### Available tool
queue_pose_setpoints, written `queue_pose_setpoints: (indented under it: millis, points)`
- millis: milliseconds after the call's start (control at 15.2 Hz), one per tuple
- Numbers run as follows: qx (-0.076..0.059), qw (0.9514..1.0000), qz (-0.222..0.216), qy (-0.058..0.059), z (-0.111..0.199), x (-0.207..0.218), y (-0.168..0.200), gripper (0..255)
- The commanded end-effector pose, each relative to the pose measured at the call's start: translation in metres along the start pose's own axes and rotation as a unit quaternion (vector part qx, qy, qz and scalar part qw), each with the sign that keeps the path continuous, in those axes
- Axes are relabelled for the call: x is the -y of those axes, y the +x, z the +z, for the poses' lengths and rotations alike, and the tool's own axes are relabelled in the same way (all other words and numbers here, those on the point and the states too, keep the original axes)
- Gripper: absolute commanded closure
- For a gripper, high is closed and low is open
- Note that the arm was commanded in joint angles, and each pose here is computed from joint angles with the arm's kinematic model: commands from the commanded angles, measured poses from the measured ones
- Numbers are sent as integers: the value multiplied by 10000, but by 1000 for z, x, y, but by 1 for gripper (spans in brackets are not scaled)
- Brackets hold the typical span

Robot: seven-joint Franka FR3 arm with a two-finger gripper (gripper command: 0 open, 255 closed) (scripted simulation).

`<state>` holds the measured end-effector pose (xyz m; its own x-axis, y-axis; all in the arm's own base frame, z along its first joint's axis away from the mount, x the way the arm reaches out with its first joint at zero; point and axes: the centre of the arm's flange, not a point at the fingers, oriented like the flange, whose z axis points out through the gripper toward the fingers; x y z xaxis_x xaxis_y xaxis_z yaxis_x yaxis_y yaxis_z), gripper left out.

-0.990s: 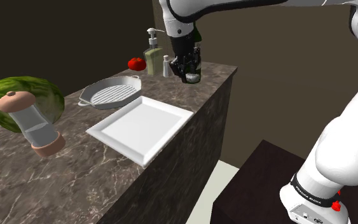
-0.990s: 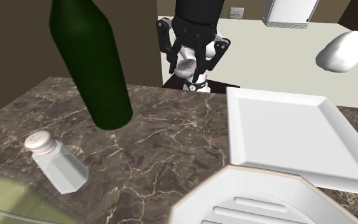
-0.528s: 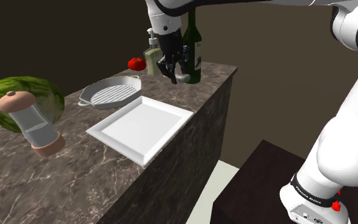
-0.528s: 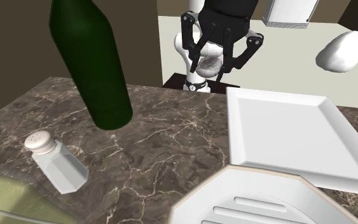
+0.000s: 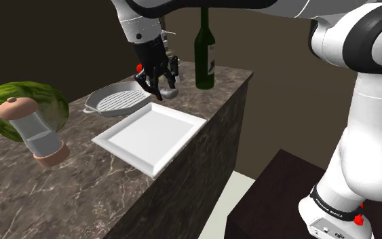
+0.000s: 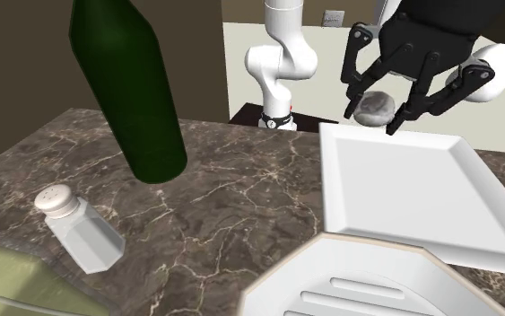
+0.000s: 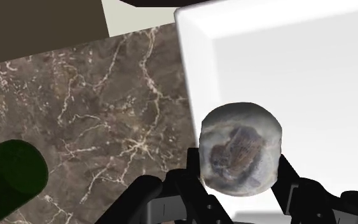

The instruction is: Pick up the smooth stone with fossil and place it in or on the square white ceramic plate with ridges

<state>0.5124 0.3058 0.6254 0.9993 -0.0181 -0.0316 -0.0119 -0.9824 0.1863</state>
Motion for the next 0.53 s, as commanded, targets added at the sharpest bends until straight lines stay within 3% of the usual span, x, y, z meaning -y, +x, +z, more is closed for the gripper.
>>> queue_pose_setpoints:
  millis: [0,264,462]
  points:
    - [2,10000,11,0,-5,26,0,255]
    - [2,10000,11,0,-17,80,2,255]
    - [2,10000,11,0,-1,83,3,255]
